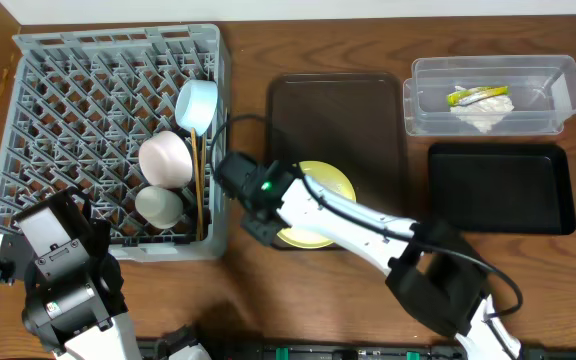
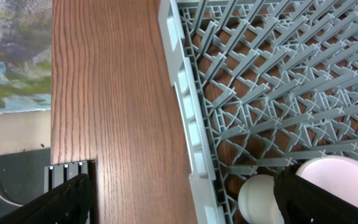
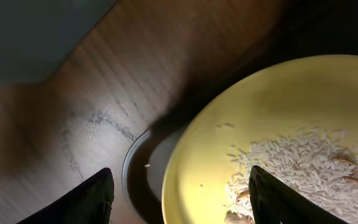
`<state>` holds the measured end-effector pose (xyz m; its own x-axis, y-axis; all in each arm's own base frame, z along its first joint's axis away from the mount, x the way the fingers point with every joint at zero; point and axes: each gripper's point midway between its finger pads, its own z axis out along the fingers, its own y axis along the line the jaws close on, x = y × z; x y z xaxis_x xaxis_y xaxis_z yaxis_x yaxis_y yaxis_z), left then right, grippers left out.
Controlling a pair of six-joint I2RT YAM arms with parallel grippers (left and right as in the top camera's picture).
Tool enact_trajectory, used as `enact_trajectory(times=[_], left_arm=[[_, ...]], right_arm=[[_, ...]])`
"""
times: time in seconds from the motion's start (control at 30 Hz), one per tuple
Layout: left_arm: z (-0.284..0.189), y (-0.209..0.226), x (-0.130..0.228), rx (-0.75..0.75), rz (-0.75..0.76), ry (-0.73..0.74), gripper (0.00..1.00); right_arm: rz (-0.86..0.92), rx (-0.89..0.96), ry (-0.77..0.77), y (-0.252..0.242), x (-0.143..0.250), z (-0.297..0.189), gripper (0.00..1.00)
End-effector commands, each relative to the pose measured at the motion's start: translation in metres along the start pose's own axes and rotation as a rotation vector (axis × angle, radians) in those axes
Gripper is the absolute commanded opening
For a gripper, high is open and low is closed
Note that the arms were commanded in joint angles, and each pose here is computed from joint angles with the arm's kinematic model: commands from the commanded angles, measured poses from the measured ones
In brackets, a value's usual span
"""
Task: Sort waste into correct bins and load items into the dishwasher
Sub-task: 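Move the right gripper to the yellow plate rim and grasp it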
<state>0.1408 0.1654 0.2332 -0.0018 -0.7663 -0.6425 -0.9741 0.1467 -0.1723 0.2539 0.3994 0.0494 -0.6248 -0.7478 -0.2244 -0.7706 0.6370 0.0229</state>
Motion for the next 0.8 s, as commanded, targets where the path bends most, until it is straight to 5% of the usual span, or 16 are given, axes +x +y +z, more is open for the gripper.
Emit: enact_trajectory(times=[0.0, 0.77], left_arm=[[-0.003, 0.001, -0.006, -0.003, -0.018, -0.018, 0.94], [-0.003, 0.001, -0.006, -0.003, -0.017, -0.018, 0.94]], right_arm=[[-0.037, 0.076, 0.013, -0.005, 0.006, 0.006, 0.5], [-0.008, 0.068, 0.083, -0.005, 0.037, 0.045, 0.31]])
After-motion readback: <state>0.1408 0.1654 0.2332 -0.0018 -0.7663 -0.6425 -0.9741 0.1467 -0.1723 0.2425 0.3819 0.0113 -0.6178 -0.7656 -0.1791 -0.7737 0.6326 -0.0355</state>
